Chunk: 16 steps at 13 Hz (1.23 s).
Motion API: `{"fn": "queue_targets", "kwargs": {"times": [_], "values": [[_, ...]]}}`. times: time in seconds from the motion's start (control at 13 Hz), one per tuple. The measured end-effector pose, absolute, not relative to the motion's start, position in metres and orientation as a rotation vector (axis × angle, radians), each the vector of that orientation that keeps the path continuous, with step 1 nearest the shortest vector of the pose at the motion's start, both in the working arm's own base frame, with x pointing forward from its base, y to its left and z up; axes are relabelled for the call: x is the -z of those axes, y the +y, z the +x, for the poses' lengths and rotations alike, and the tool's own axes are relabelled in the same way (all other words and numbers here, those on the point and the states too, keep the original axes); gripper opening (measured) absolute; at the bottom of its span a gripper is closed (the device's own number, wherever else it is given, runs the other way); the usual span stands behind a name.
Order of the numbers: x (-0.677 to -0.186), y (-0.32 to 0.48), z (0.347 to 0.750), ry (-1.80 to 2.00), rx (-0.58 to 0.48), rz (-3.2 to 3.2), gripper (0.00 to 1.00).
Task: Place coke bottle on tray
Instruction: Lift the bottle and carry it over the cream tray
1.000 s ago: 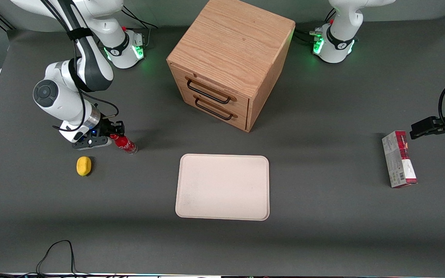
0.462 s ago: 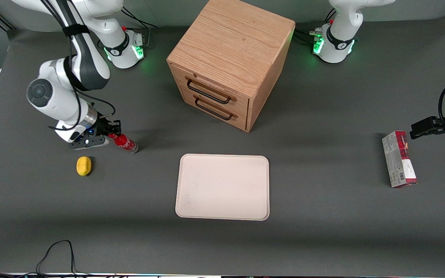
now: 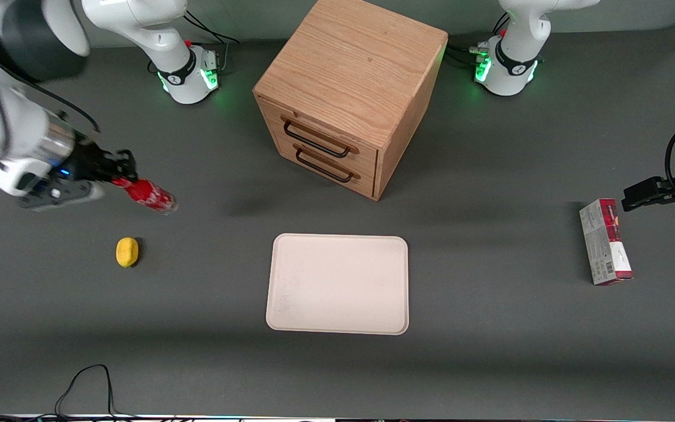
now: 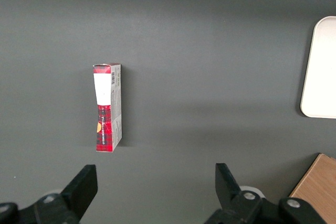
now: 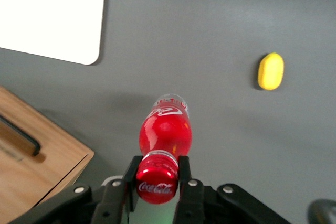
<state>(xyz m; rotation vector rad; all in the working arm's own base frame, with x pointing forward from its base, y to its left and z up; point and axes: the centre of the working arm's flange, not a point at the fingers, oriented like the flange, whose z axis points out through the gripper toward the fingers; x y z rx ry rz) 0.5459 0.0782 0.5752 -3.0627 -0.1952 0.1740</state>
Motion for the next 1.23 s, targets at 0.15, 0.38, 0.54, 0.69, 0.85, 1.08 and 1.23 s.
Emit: {"fn": "queue_targets", "kwargs": {"times": [0.15,0.38,0.54,0.69,0.85,1.08,1.23], "values": [[-0.612,0.072,0.555,-0.157,-0.171,-3.066,0.32],[-0.617,0.078,0.590,-0.103,-0.216,-3.072,0.32],[-0.592,0.102,0.625,-0.054,-0.232,-3.068,0.32],[-0.555,0.147,0.658,-0.003,-0.254,-3.042,0.32],[-0.509,0.199,0.686,0.114,-0.194,-3.009,0.32],[-0.437,0.277,0.702,0.169,-0.091,-3.032,0.32],[-0.393,0.314,0.707,0.187,-0.013,-3.039,0.32]]}}
